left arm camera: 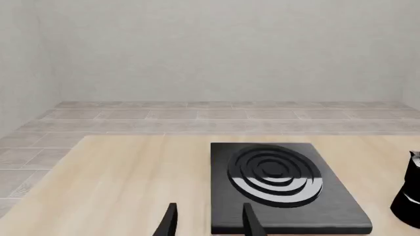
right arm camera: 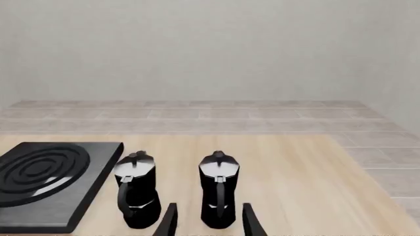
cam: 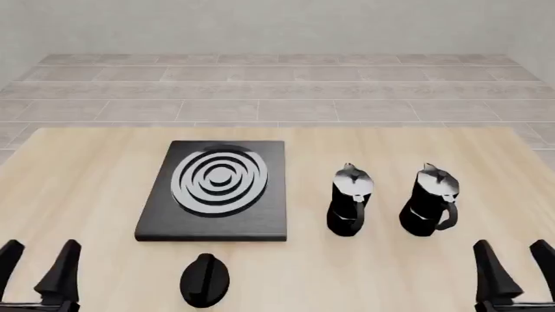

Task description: Put both moka pots on the stove.

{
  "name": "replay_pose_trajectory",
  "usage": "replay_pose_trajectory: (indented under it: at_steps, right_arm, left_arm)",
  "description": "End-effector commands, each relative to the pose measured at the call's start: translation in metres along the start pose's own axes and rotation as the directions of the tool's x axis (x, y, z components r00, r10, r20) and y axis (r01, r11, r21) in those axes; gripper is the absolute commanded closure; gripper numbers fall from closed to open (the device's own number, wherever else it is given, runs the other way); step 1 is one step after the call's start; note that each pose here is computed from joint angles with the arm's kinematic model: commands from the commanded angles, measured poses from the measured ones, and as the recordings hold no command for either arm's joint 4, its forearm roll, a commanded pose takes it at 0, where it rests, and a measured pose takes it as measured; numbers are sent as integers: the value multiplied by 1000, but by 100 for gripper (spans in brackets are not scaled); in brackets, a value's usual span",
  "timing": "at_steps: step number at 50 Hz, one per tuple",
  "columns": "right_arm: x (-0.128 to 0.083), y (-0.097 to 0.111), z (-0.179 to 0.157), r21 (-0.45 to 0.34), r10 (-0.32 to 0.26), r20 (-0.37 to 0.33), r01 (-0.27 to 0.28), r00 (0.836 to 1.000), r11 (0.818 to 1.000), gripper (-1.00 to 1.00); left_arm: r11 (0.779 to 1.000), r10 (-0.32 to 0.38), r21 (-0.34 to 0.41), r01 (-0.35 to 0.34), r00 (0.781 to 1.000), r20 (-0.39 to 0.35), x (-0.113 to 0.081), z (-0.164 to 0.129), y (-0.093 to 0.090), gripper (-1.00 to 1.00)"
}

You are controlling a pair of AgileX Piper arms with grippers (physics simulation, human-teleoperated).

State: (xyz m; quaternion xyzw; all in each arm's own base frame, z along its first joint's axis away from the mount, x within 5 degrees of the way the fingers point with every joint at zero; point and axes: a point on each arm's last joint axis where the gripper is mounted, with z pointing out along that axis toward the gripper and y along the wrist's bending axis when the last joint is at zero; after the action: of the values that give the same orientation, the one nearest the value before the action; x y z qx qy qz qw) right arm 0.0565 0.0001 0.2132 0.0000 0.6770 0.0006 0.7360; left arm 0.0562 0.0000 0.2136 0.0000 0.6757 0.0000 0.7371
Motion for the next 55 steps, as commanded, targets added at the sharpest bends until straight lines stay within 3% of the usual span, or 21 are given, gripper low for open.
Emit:
replay_pose_trajectory:
  at_steps: [1,14,20,25,30,32,51,55]
  right_arm:
    - [0,1,1,-10,1,-11,-1,1000,1000,-100]
    - [1,1,4,-22,2,-28,-3,1000,1000,-100]
    - [0,5,6,-72,-2,-28,0,1000,997,-100]
    - [-1,10,9,-149,42,-59,-51,997,988,-100]
    - [0,13,13,-175,48,-91,-64,995,983,-100]
    - [2,15,18,-186,72,-129,-96,989,978,-100]
    - [3,29,34,-284,49,-223,-112,974,952,-100]
    - [6,35,42,-303,40,-265,-122,963,945,-100]
  left_arm:
    - [1000,0,0,0,1000,-1,-1,0,0,-100]
    - [1000,0,0,0,1000,-1,-1,0,0,-100]
    - [1000,0,0,0,1000,-1,-1,0,0,-100]
    - [1000,0,0,0,1000,-1,-1,0,0,-100]
    - [1000,0,0,0,1000,-1,-1,0,0,-100]
    - [1000,0,0,0,1000,0,-1,0,0,-100]
    - [1000,0,0,0,1000,-1,-1,0,0,-100]
    - [1000,0,0,0,1000,-1,-1,0,0,-100]
